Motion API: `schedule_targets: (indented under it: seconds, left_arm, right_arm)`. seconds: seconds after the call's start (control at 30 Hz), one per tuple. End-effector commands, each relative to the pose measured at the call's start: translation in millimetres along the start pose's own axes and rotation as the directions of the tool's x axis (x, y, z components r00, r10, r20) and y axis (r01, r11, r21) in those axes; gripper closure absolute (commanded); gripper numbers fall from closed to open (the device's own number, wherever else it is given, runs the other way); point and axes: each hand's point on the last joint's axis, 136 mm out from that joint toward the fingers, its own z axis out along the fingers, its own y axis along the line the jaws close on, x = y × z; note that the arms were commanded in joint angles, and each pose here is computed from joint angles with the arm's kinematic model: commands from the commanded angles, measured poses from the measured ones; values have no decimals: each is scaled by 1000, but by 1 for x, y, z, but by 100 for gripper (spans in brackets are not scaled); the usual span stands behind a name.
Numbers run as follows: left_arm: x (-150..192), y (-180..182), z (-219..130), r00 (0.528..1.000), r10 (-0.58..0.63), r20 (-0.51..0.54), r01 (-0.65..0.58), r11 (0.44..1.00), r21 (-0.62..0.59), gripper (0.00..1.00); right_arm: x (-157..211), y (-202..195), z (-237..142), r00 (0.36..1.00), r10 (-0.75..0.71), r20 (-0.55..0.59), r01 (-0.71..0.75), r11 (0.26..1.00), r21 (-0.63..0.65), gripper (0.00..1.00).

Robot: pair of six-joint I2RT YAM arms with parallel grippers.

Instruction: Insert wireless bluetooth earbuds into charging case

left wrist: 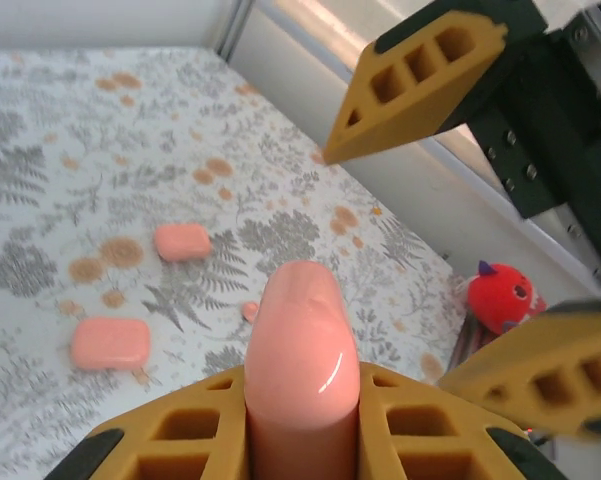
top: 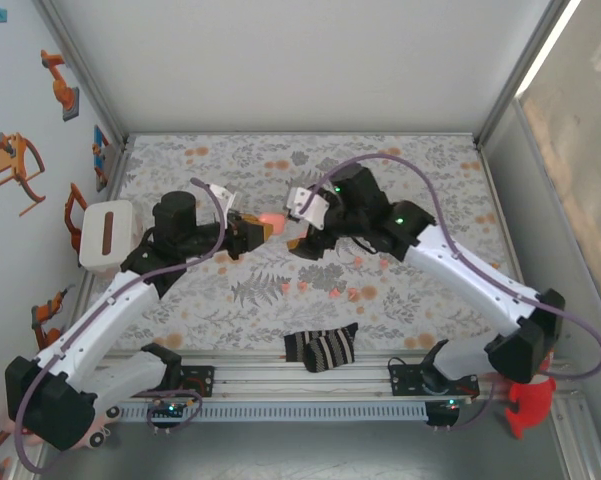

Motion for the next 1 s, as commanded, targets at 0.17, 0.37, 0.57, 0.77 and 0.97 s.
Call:
schedule_targets:
  seconds: [0.17,0.37,0.57,0.77,0.97]
  left_arm:
    - [-9,-20,-13,886,429,176,-440,898,23,100]
    - [-2,-35,-16,825,520,223,-546,834,75,100]
    - [-1,-45,-21,761,568,313,-616,785,74,100]
    - [-1,-48,-22,751,572,330,-625,777,74,100]
    - [-2,-48,-23,753,568,331,-621,781,72,100]
  right_arm:
    - [-32,4,-49,931,208,300,-177,976,-129,12]
    - [-37,7,-35,921,254,294,-195,957,-216,18]
    - [-47,9,-22,924,242,297,-165,951,-262,19]
    - [-50,11,-13,929,234,287,-155,949,-275,20]
    - [-45,16,-5,935,234,268,-156,947,-282,20]
